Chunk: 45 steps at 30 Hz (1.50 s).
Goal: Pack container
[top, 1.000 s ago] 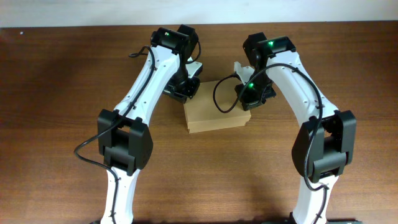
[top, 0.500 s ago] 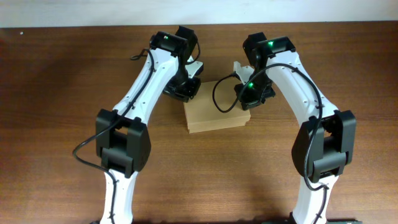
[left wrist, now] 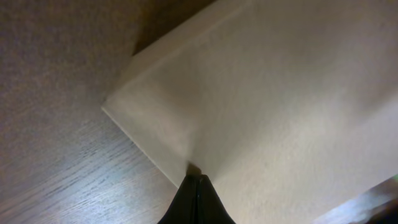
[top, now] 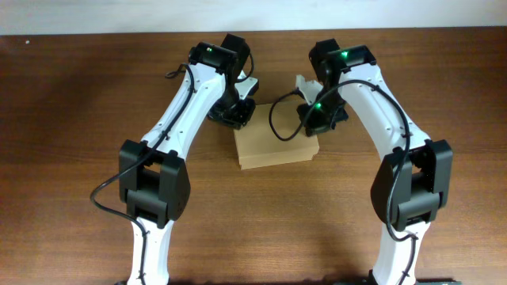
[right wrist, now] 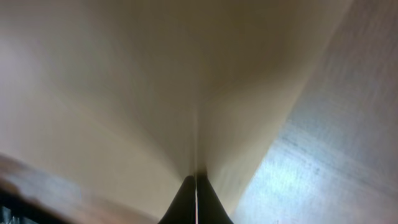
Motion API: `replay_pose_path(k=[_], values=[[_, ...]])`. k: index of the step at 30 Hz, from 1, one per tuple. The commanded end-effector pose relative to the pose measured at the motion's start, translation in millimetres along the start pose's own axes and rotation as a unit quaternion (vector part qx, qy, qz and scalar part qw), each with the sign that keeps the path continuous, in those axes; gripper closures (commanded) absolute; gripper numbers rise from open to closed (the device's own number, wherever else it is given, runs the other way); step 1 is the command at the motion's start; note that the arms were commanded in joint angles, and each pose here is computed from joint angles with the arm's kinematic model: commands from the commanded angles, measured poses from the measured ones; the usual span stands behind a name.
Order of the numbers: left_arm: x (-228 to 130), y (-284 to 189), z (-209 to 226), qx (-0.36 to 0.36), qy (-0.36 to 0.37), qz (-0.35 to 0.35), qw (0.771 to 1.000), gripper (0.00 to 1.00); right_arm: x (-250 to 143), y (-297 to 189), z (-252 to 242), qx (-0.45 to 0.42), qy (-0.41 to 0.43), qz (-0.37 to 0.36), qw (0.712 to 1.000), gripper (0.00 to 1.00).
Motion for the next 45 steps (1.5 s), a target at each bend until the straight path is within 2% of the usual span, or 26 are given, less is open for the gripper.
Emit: replay_pose_path(k=[1,6,10,15,20,28,30,32,33,34,36,45], values=[[12.7,-20.8,-2.3,0.023,-0.006,-0.047,0.999,0.98,22.4,-21.4,-1.4,-0.009,-0.019,-0.050,0.999,0.96],[26.9,-70.1,6.6,0.042,-0.030,-0.122,0.991,0.98,42.2,-76.3,-12.7,-0.047,-0.024,-0.130,0.990,0.96],[39.0,-110.5,32.3,0.055,-0.070,-0.180,0.980,0.97,44.8,-114.9,-35.9,-0.101,-0.003,-0.175,0.979,0.96],[50.8,-162.3,101.1,0.108,-0.144,-0.260,0.949,0.90,28.9,-156.4,-80.2,-0.174,0.051,-0.208,0.961,0.96],[46.0,-179.6,170.5,0.111,-0.220,-0.273,0.930,0.89,-2.0,-169.0,-125.6,-0.179,0.158,-0.221,0.946,0.96],[30.0,-192.4,240.3,0.116,-0.291,-0.279,0.908,0.89,-46.4,-178.6,-175.4,-0.193,0.227,-0.218,0.929,0.96],[28.4,-193.2,244.9,0.118,-0.296,-0.279,0.906,0.76,-50.2,-179.6,-178.8,-0.194,0.232,-0.218,0.928,0.95],[27.8,-193.5,246.6,0.118,-0.297,-0.279,0.906,0.61,-50.8,-179.7,-179.3,-0.194,0.233,-0.218,0.928,0.81],[27.8,-193.5,246.6,0.118,-0.297,-0.279,0.905,0.40,-50.8,-179.7,-179.3,-0.194,0.233,-0.218,0.928,0.68],[27.8,-193.5,246.6,0.118,-0.297,-0.279,0.906,0.01,-50.6,-179.7,-179.2,-0.194,0.232,-0.218,0.928,0.50],[27.6,-193.4,246.6,0.118,-0.297,-0.278,0.906,0.01,-50.1,-179.5,-178.8,-0.194,0.232,-0.218,0.928,0.01],[27.3,-193.2,246.5,0.118,-0.297,-0.277,0.906,0.01,-50.1,-179.5,-178.8,-0.194,0.232,-0.218,0.928,0.01]])
Point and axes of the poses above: each gripper's point midway between its finger pads, its own y axis out along the fingers, its own z axis along the line the jaws close on, x = y × z, the point moved 5 cm from there along -y, back along the fingers, and after that the axes turned 15 degrees about -y, right-handed, at the moved point
